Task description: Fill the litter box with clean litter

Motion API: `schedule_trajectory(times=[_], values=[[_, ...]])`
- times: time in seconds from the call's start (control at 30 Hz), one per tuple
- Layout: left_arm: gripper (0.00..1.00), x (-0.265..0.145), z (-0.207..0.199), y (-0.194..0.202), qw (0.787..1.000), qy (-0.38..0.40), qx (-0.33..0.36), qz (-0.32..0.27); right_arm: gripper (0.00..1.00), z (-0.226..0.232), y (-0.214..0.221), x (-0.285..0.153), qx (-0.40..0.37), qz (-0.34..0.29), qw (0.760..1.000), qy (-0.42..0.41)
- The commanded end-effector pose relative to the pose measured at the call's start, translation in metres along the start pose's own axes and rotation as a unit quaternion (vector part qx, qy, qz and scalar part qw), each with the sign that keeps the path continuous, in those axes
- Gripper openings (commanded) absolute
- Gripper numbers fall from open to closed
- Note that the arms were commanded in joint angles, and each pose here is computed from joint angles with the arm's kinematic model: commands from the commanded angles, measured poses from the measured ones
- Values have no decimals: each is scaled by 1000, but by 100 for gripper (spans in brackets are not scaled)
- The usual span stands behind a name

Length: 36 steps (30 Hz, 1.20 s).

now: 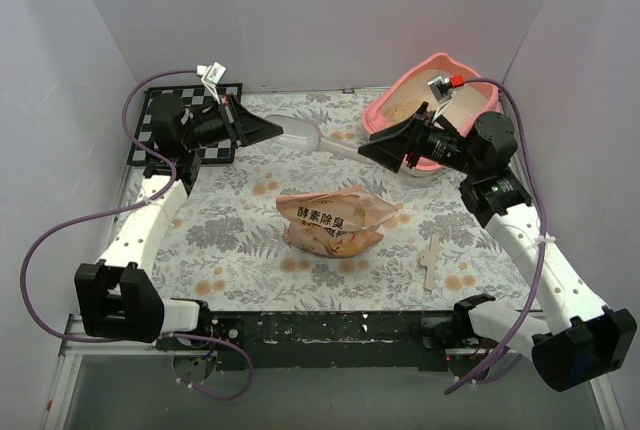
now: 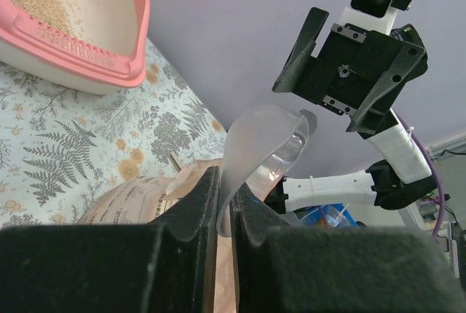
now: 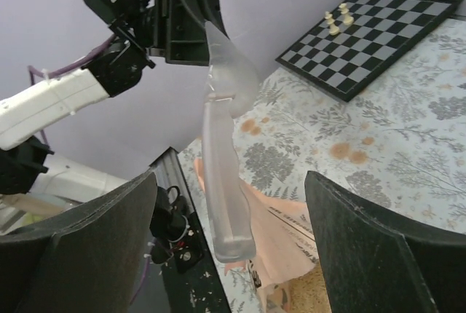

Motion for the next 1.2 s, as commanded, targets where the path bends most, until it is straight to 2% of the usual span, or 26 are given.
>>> schedule_trajectory(times=[0.0, 0.27, 0.47, 0.9, 1.17], values=[[0, -1, -5, -4, 1000, 8, 9, -5, 90, 34, -10, -1, -6, -4, 997, -81], [0, 2, 5, -2, 1000, 1, -17, -16, 88, 27, -3, 4, 10, 4, 997, -82], [0, 4, 12, -1, 997, 2, -68, -32, 87, 21, 4, 13, 24, 3, 997, -72], [0, 4, 16, 2, 995, -6, -88, -36, 83, 12, 13, 28, 33, 5, 998, -52], [0, 4, 16, 3, 996, -8, -87, -35, 66, 14, 11, 30, 32, 2, 998, -50]])
Point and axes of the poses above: each gripper's point midway between its finger pads, its own x axis out along the fingers, its own z axis along the line the jaws close on, y = z × x, the point moved 1 cm from there along -x, back along the fingers, and after that the axes turned 10 degrees about x, right-handed, at the moved point
